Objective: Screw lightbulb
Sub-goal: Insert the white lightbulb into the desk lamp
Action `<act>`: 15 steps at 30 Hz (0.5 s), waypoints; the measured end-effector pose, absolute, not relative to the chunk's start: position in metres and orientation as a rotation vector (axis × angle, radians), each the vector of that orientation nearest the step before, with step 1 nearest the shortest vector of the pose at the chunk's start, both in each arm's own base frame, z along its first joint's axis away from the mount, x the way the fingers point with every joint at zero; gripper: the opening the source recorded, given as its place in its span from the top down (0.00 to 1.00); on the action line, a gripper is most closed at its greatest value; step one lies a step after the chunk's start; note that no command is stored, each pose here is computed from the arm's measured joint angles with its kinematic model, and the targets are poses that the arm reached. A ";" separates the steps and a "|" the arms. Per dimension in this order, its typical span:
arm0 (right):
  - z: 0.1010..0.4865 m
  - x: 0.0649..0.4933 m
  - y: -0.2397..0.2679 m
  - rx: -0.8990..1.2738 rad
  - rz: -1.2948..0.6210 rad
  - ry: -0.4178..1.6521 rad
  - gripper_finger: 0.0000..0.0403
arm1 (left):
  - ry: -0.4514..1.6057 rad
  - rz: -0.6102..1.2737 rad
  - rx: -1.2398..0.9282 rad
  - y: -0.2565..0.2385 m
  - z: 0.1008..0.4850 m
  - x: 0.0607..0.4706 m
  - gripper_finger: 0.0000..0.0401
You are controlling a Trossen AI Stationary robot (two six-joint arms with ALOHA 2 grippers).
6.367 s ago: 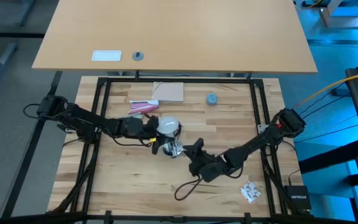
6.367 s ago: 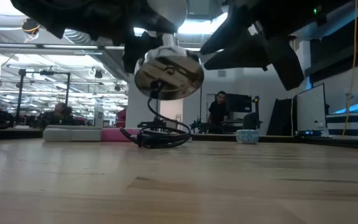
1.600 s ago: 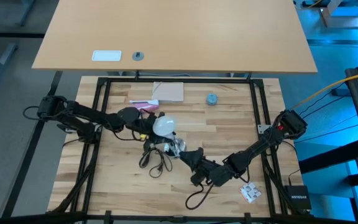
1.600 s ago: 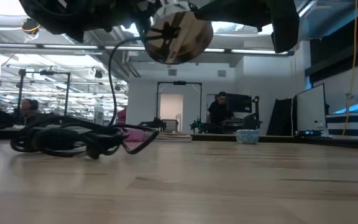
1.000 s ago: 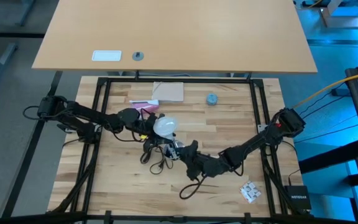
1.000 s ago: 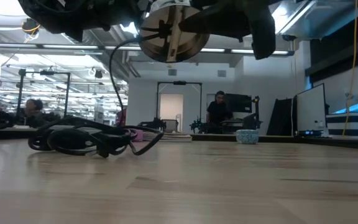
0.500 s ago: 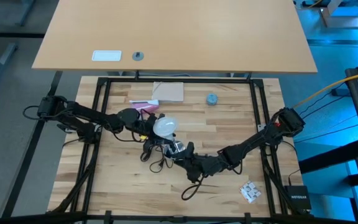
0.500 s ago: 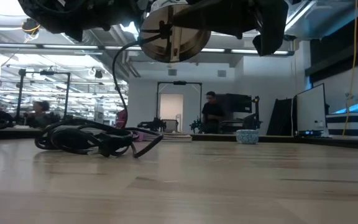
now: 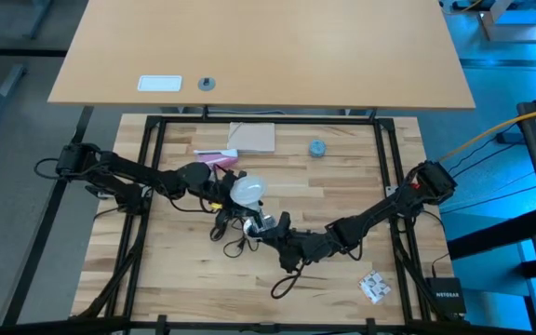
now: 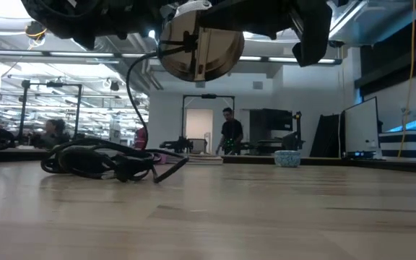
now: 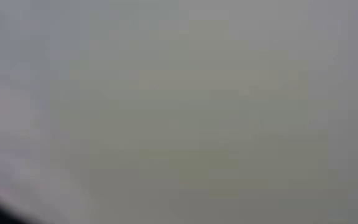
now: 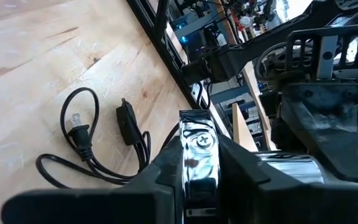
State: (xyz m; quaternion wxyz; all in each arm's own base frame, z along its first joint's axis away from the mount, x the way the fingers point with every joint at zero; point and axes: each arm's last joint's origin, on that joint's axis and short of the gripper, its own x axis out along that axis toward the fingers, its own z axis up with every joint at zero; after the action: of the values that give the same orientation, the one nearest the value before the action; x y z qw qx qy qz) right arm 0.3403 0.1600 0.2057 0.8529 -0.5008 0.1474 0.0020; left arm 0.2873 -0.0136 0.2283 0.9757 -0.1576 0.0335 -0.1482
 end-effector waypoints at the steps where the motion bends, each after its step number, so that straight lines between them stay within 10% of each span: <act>1: 0.205 0.340 0.160 -1.055 0.005 0.313 0.81 | 0.073 -0.299 -0.318 -0.014 0.228 0.287 0.62; 15: 0.204 0.340 0.160 -1.066 0.013 0.320 0.79 | 0.061 -0.480 -0.245 -0.018 0.230 0.285 0.62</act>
State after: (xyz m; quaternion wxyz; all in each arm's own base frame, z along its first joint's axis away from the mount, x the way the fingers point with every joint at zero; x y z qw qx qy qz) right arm 0.3397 0.1605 0.2045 0.8491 -0.5058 0.1521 0.0060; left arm 0.2853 -0.0177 0.2301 0.9635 -0.1211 0.0299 -0.2369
